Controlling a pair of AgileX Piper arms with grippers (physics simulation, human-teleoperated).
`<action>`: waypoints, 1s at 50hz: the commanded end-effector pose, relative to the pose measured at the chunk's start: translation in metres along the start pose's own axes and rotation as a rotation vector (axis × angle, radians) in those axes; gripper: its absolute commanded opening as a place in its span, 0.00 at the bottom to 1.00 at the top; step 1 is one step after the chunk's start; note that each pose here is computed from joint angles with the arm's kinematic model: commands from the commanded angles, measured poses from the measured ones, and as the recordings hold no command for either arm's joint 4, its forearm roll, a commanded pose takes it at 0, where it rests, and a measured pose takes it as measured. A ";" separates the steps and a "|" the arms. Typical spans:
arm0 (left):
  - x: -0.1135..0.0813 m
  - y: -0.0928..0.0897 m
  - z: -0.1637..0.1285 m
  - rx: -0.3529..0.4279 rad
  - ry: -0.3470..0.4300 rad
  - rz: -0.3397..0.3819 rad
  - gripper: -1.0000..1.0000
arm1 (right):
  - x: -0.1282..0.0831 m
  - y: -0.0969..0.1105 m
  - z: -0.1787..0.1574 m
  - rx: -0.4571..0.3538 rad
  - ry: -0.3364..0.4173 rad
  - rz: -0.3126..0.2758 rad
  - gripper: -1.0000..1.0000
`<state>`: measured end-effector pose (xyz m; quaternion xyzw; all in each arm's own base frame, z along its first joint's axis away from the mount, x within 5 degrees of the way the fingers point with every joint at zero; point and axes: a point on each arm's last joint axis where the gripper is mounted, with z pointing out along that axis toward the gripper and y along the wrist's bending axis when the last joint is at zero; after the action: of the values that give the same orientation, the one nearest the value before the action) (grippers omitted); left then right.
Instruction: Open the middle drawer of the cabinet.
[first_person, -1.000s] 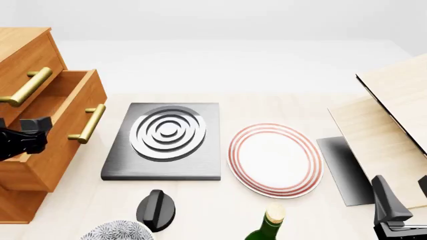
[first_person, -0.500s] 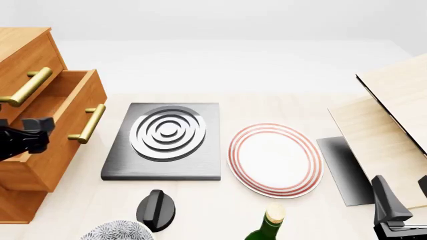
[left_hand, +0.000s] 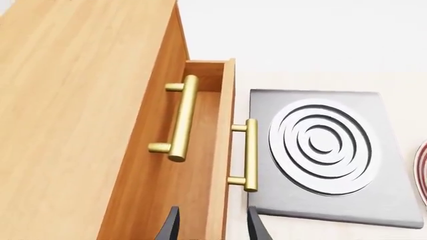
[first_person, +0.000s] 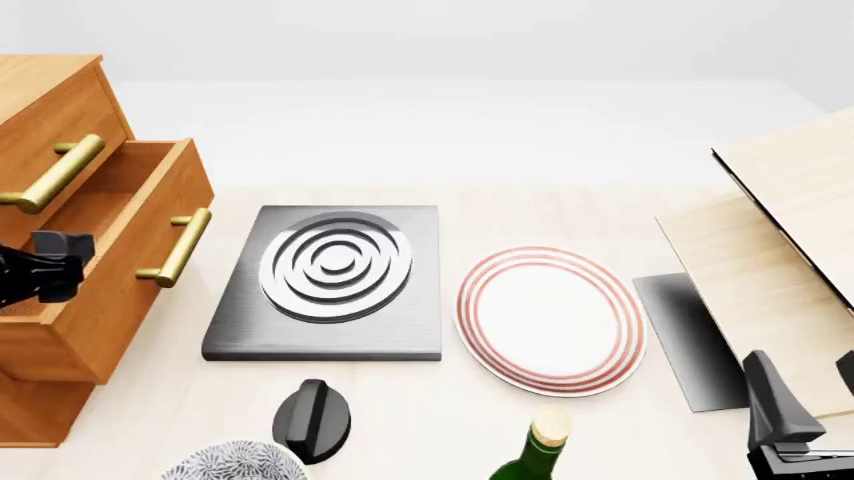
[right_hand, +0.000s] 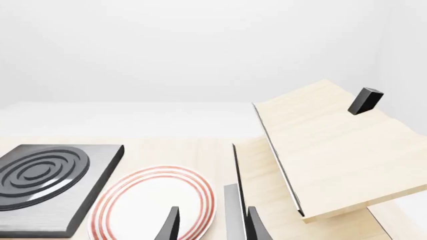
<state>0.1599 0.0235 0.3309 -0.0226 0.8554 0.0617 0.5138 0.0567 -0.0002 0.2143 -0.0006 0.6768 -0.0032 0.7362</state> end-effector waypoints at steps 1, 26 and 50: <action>-0.008 0.003 -0.008 -0.014 0.003 0.020 1.00 | 0.000 0.000 0.000 0.000 0.000 0.000 1.00; -0.003 0.003 0.008 -0.004 0.073 0.028 1.00 | 0.000 0.000 0.000 0.000 0.000 0.000 1.00; 0.000 -0.004 0.013 0.028 0.106 0.022 1.00 | 0.000 0.000 0.000 0.000 0.000 0.000 1.00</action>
<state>0.1755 0.0264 0.3171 -0.0159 0.8850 0.0609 0.4613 0.0567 -0.0002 0.2143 -0.0006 0.6768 -0.0032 0.7362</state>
